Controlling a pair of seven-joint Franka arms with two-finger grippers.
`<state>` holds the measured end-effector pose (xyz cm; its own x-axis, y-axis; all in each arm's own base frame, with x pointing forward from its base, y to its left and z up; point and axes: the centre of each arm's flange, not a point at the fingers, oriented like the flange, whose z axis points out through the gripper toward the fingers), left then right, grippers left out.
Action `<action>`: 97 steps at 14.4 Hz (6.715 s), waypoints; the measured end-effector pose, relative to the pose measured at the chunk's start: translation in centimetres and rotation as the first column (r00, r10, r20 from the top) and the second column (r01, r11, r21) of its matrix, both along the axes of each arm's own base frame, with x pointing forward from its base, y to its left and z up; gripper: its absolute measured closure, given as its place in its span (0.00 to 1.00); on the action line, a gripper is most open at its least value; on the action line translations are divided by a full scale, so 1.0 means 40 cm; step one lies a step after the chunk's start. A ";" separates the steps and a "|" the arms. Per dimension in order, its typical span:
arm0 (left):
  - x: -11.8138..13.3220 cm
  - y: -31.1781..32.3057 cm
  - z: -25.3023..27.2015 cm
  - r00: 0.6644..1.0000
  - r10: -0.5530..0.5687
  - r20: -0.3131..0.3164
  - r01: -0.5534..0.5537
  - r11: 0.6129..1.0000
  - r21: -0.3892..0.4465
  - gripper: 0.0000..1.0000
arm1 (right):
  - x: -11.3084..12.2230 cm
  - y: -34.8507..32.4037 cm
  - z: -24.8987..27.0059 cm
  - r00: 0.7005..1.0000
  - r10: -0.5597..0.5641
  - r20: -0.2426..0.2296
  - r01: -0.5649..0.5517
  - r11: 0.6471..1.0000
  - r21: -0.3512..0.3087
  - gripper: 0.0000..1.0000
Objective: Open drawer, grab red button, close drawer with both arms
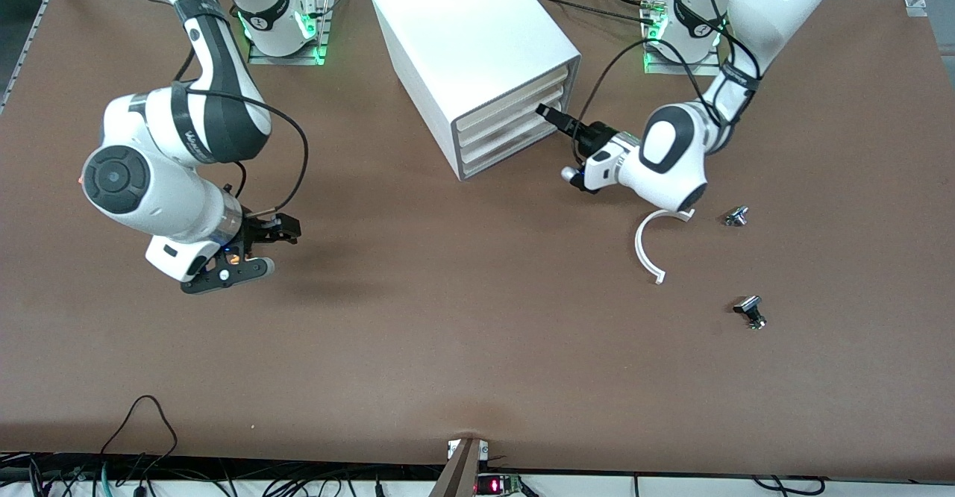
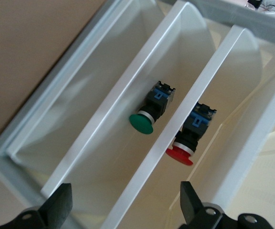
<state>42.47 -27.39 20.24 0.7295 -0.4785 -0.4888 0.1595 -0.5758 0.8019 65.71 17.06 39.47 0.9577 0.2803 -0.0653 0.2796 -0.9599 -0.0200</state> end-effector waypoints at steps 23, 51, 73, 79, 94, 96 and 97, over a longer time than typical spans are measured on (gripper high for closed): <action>0.216 0.266 0.064 0.968 0.143 0.208 -0.148 0.989 0.009 0.85 | -0.044 0.303 0.175 0.716 0.663 0.220 -0.698 0.683 0.216 0.00; 0.347 0.763 0.907 0.731 -0.259 0.631 -0.382 0.610 0.694 0.00 | -0.478 1.078 -0.030 0.228 0.943 0.242 -0.972 0.237 -0.008 0.00; 0.333 0.763 0.904 0.791 -0.110 0.602 -0.470 0.521 0.712 0.00 | -0.489 1.108 -0.162 0.176 0.968 0.177 -0.980 0.190 -0.066 0.00; 0.326 0.760 0.914 0.803 -0.109 0.586 -0.456 0.522 0.721 0.00 | -0.492 1.119 -0.195 0.169 0.968 0.185 -0.980 0.185 -0.072 0.13; 0.324 0.751 0.917 0.805 -0.092 0.585 -0.454 0.540 0.709 0.00 | -0.536 1.170 -0.146 0.245 0.948 0.205 -0.945 0.280 -0.167 0.59; 0.324 0.751 0.916 0.806 -0.092 0.585 -0.453 0.540 0.709 0.00 | -0.510 1.161 -0.056 0.289 0.921 0.261 -0.921 0.342 -0.187 0.59; 0.324 0.750 0.916 0.806 -0.093 0.585 -0.453 0.540 0.709 0.00 | -0.488 1.144 0.005 0.305 0.907 0.290 -0.907 0.370 -0.203 0.59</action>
<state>55.43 2.62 56.90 0.9910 0.0828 -0.1054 0.0833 -0.9965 0.0003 46.18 62.81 39.69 0.0574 0.9854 0.1602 0.9614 -0.0978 0.2574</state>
